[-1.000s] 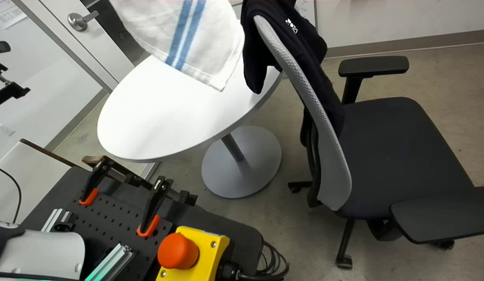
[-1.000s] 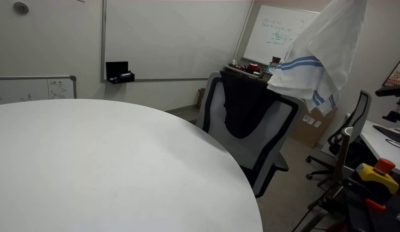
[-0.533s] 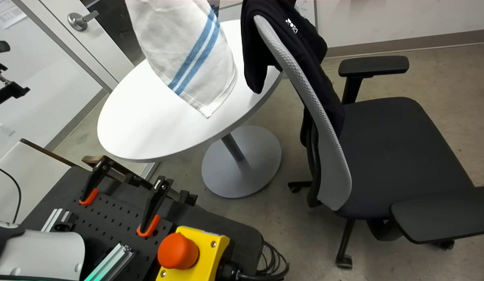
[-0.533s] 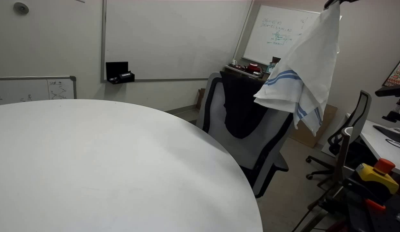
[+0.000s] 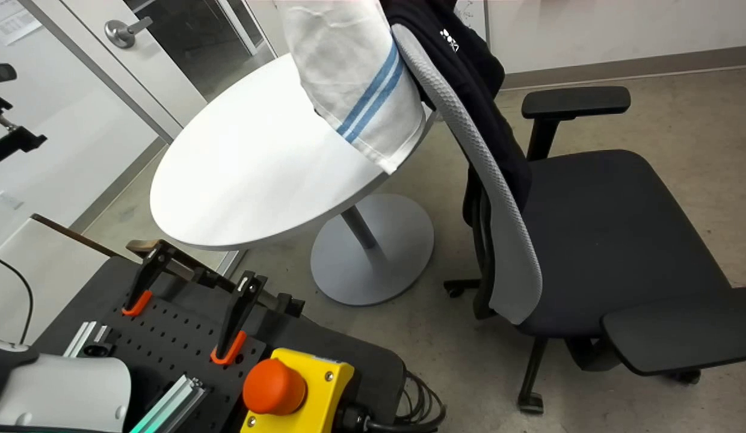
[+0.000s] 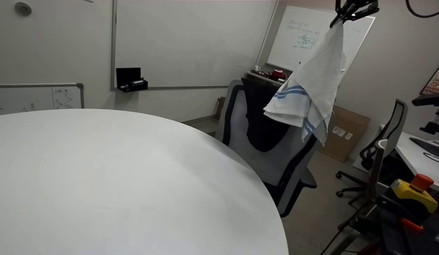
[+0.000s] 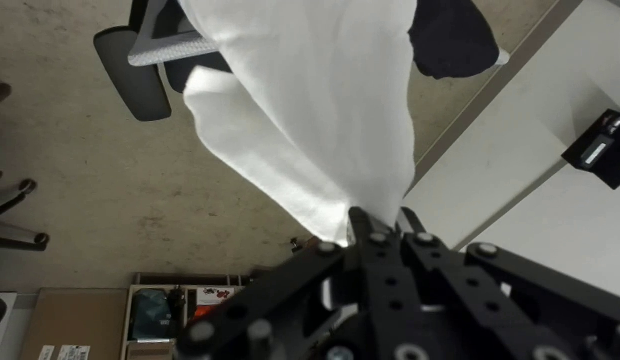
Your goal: Hang the towel on the backrest of the chair
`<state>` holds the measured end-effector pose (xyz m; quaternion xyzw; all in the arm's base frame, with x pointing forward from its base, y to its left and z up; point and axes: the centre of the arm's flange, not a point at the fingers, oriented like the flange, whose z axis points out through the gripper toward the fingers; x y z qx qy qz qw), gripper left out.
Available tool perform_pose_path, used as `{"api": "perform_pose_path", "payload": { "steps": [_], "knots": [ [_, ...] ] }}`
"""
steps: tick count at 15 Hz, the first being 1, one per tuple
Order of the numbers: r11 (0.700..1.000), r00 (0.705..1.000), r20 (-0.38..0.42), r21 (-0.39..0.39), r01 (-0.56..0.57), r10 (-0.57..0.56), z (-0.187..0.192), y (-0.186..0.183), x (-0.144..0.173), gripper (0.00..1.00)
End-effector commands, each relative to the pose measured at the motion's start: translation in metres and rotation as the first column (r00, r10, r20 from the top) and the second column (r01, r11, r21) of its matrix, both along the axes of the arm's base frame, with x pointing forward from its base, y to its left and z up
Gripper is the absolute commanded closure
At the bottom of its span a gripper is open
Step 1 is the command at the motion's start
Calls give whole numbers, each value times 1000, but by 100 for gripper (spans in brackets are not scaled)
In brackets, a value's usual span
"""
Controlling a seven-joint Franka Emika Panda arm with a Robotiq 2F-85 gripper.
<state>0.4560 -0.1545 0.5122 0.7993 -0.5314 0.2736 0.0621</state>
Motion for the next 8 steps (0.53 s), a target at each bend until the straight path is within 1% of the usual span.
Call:
{"api": "perform_pose_path", "payload": {
  "steps": [1, 4, 8],
  "knots": [
    [998, 998, -24, 9, 57, -57, -7, -39, 40, 99],
    [994, 994, -37, 29, 105, -104, -11, -77, 50, 99],
    [984, 985, -20, 47, 172, -171, -2, -124, 55, 99]
  ]
}}
